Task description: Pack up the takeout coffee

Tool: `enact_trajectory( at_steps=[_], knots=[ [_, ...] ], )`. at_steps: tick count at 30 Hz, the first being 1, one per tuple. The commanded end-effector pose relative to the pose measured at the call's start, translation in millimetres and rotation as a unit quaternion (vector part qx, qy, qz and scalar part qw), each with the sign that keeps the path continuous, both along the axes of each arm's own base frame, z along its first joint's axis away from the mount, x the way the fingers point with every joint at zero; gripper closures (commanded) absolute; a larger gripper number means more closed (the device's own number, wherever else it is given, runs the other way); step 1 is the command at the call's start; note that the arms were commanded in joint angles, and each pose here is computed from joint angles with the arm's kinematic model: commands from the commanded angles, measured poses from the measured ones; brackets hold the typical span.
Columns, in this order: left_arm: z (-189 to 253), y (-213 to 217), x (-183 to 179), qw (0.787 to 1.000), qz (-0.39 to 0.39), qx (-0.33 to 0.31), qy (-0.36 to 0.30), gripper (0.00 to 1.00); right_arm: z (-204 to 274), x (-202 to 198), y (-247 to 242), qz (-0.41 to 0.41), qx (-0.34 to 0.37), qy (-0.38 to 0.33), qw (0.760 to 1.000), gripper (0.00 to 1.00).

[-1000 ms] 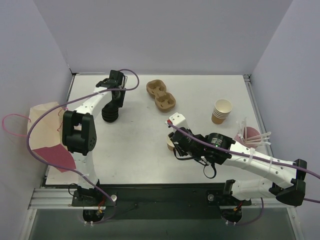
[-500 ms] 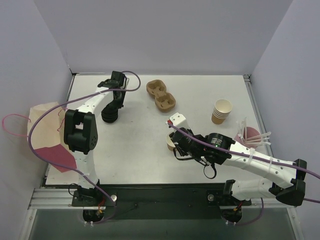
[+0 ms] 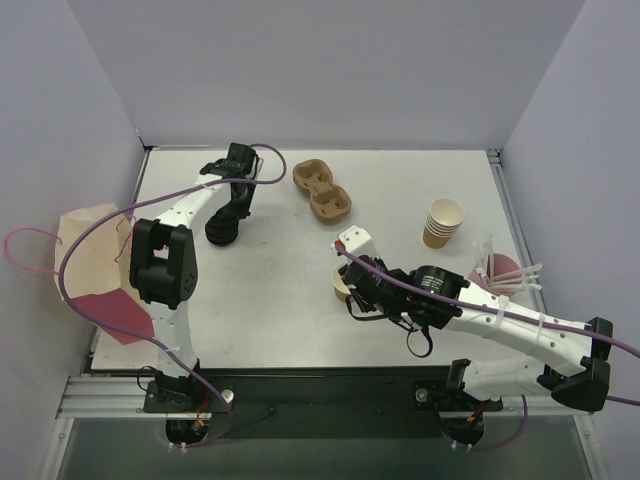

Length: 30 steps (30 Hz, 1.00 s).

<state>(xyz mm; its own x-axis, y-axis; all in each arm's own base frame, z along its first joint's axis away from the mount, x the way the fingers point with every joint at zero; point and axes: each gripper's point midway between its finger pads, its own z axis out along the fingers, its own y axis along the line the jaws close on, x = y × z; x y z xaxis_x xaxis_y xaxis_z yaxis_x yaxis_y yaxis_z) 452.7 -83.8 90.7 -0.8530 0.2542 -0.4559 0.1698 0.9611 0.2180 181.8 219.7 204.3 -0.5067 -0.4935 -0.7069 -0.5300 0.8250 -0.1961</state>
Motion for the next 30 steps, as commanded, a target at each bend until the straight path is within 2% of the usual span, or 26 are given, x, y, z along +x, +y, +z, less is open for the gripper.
enact_trajectory(
  at_steps=[1,4,30],
  knots=[
    [30,4,6,0.999,0.003,0.007,-0.035,0.70,5,-1,-4,-0.006,-0.004,-0.006,1.000,0.73],
    [33,4,6,0.999,0.003,0.006,-0.038,0.72,4,-1,-5,-0.007,-0.004,-0.006,1.000,0.73],
    [52,-1,7,0.998,0.007,-0.009,-0.055,0.72,3,-1,1,-0.002,-0.004,0.003,1.000,0.73]
  ],
)
